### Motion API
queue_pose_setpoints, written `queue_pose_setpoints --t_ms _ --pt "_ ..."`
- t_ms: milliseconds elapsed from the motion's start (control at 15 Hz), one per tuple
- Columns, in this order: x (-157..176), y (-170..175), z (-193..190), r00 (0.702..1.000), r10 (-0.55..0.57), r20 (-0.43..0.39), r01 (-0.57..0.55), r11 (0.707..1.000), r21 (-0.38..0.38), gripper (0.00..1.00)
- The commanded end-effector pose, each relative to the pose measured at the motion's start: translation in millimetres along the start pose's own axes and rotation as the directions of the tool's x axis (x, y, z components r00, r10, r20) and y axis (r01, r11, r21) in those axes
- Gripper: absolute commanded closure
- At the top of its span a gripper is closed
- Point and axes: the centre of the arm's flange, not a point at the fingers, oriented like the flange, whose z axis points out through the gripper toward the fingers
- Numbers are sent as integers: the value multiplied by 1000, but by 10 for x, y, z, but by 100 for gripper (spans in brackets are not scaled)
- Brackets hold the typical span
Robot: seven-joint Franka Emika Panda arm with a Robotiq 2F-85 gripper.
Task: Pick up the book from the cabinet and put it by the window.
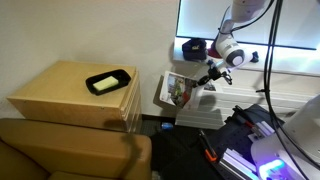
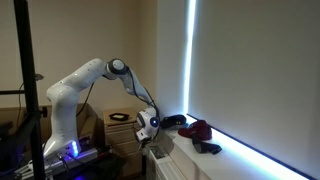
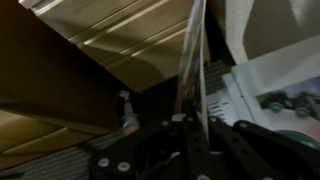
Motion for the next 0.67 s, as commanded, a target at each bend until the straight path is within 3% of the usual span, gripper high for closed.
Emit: queue_pose_setpoints --t_ms 0,333,467,600 --pt "-115 180 -940 995 -82 62 71 983 170 99" --pt "-188 261 -2211 973 -117 196 36 927 374 99" --pt "-45 332 -2713 960 -91 266 -35 900 434 99" --pt "308 469 -3164 943 -50 330 -124 867 483 99"
